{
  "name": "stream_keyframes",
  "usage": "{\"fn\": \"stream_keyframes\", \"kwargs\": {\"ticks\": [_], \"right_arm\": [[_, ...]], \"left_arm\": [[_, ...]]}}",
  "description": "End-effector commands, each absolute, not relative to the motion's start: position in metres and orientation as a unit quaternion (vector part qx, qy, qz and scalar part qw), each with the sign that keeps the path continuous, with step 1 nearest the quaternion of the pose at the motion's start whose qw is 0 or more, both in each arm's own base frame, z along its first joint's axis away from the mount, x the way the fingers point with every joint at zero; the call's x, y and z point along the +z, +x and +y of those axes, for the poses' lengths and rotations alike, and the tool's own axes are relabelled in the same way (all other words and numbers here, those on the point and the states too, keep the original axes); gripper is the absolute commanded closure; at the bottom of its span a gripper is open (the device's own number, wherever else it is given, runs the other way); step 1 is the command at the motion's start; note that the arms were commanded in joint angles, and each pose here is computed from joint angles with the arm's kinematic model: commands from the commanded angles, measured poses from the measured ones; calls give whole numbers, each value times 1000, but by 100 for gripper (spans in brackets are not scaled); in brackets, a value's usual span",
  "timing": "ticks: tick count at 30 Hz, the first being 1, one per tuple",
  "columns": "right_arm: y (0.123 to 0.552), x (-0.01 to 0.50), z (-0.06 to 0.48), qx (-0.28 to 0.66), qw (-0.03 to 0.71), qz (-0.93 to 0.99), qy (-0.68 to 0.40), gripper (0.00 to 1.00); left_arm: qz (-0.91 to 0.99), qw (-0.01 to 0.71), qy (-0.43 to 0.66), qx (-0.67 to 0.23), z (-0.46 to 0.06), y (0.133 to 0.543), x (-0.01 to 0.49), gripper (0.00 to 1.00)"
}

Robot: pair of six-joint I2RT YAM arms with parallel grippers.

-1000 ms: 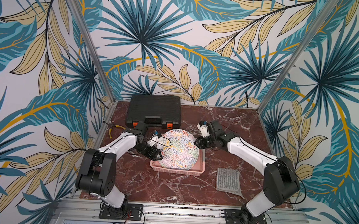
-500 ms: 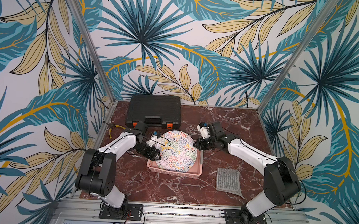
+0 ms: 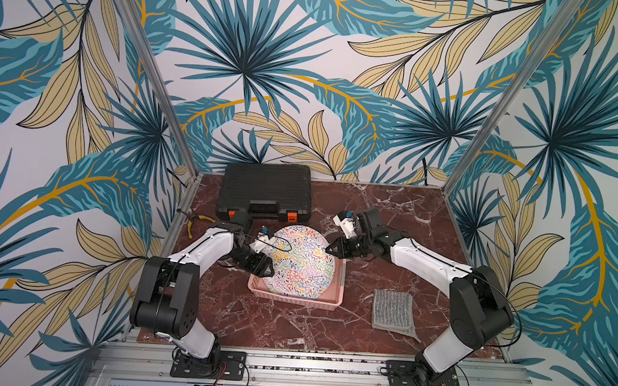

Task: Wipe the wet plate dry
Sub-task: Pick up the plate from the bin.

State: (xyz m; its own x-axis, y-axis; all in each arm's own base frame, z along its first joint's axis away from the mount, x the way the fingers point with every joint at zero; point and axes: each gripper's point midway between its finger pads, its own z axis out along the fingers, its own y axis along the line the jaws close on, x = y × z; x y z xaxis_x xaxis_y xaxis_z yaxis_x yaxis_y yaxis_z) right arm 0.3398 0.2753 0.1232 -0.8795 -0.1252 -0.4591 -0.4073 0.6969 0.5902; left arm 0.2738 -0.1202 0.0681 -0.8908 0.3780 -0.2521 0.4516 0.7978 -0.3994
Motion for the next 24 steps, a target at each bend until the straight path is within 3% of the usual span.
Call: {"fn": "stream_keyframes", "kwargs": {"ticks": [1, 9, 13, 18, 24], "right_arm": [[322, 119, 304, 422, 161, 876, -173, 87], [339, 139, 297, 406, 213, 876, -150, 100], [346, 162, 280, 397, 247, 873, -140, 100], [348, 184, 256, 395, 261, 872, -125, 100], [335, 211, 241, 421, 261, 860, -117, 100]], "left_arm": [[923, 96, 241, -286, -144, 274, 77, 26], [923, 103, 239, -285, -144, 277, 82, 26], [922, 120, 243, -275, -142, 281, 91, 23], [918, 163, 262, -248, -130, 292, 120, 2], [902, 236, 256, -255, -124, 312, 183, 0]]}}
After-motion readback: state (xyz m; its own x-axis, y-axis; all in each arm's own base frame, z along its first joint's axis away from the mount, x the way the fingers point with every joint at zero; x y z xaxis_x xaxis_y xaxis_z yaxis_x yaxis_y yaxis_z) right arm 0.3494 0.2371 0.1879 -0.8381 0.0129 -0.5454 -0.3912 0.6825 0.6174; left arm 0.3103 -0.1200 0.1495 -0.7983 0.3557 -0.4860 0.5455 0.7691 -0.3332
